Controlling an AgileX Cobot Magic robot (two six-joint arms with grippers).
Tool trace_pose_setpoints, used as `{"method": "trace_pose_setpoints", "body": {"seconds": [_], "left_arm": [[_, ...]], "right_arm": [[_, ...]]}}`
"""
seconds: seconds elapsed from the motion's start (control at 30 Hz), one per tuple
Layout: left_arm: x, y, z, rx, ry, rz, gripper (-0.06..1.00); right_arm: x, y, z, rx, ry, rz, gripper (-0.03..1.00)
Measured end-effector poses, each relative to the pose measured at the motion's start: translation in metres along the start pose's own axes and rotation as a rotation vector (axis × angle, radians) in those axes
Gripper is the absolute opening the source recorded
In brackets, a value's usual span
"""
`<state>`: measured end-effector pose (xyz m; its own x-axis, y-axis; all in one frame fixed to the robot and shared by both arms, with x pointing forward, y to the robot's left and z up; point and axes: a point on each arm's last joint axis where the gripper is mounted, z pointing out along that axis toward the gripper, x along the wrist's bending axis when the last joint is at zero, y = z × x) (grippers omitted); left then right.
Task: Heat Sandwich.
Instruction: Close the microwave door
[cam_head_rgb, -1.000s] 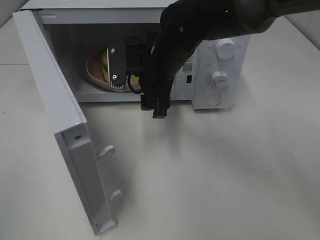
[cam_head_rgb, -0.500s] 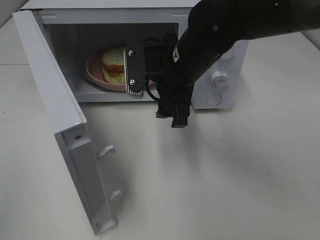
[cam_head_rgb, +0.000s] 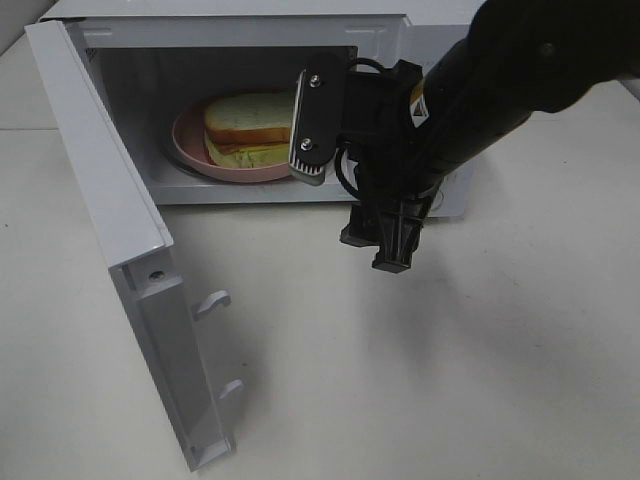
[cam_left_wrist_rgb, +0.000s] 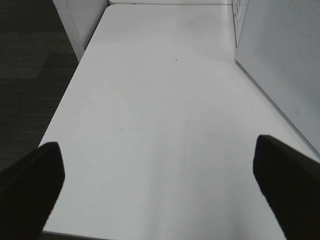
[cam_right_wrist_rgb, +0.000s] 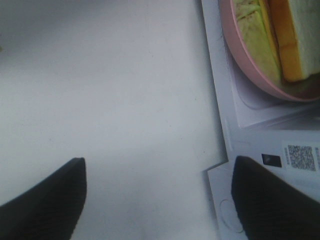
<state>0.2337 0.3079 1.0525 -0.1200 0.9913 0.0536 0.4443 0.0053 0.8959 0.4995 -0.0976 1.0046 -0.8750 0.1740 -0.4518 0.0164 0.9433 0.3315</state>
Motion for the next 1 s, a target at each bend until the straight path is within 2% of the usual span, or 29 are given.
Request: {"method": "trace_pose_setpoints", "body": {"seconds": [0.33, 0.8, 1.0], "left_arm": [[0.000, 0.000, 0.000, 0.000, 0.000, 0.000, 0.97], [0.000, 0.000, 0.000, 0.000, 0.000, 0.000, 0.97], [0.000, 0.000, 0.000, 0.000, 0.000, 0.000, 0.97]], "right_arm": [[0.019, -0.022, -0.029, -0.012, -0.010, 0.220, 0.77], [0.044, -0.049, -0.068, -0.059, -0.041, 0.395, 0.77], [0.054, -0.062, -0.085, -0.038, -0.036, 0.480, 0.77]]}}
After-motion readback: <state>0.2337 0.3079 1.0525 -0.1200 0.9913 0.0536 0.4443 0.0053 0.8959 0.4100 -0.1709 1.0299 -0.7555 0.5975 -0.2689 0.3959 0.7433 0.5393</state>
